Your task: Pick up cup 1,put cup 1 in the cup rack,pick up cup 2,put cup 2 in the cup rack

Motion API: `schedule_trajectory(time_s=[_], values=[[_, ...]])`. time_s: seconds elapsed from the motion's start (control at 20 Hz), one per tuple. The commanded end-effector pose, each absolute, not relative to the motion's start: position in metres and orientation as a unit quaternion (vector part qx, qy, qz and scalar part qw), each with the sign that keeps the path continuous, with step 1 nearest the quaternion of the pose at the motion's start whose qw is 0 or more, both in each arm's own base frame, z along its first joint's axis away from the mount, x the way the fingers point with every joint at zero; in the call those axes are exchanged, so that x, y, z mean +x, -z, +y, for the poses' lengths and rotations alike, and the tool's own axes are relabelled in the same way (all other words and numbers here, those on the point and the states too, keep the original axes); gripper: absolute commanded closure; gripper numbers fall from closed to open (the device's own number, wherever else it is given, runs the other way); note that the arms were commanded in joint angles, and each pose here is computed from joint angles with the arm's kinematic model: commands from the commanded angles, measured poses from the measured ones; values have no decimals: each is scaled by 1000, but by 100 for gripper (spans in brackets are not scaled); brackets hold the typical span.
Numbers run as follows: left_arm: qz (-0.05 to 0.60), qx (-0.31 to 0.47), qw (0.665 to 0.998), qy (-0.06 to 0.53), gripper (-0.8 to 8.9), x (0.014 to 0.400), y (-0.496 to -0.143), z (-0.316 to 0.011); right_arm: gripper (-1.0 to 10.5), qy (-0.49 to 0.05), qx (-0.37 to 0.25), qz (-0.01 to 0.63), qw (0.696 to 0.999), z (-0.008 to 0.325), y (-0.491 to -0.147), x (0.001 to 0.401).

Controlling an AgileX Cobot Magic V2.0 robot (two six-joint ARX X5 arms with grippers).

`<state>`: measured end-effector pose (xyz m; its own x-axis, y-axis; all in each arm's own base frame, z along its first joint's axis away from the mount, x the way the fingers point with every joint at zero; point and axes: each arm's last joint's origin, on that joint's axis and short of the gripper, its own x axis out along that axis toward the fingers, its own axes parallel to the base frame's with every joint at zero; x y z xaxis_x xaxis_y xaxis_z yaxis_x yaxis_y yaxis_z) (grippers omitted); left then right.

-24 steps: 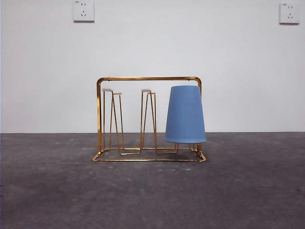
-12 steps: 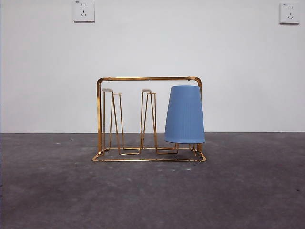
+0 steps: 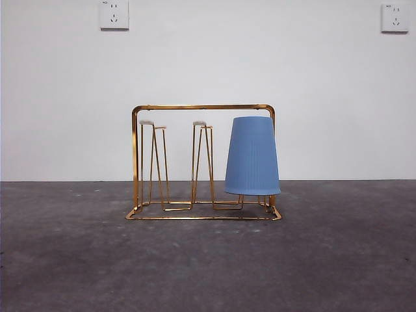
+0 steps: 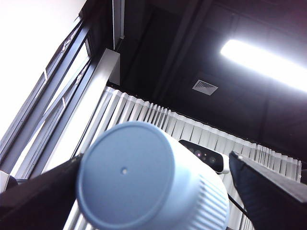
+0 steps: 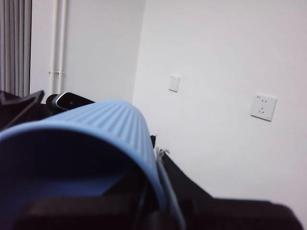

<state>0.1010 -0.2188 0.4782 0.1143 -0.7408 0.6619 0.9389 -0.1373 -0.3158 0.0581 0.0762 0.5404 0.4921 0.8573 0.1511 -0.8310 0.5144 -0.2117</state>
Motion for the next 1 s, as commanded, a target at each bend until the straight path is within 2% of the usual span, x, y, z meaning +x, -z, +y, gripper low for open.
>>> schedule_trajectory(time_s=[0.05, 0.5, 0.6, 0.85, 1.0], values=[[-129, -380, 636, 659, 378, 101, -477, -220, 962, -492, -54, -111, 862, 83, -539, 64], [-128, -382, 634, 660, 767, 101, -477, -220, 959, -493, -59, -95, 863, 87, -536, 67], [-128, -382, 634, 660, 825, 101, -477, -220, 959, -493, -59, -95, 863, 87, -536, 68], [-128, -382, 635, 659, 821, 101, -477, -220, 958, -495, -62, -83, 863, 87, -533, 68], [-132, -379, 638, 658, 821, 101, -477, -219, 897, -496, -69, -63, 863, 88, -529, 68]])
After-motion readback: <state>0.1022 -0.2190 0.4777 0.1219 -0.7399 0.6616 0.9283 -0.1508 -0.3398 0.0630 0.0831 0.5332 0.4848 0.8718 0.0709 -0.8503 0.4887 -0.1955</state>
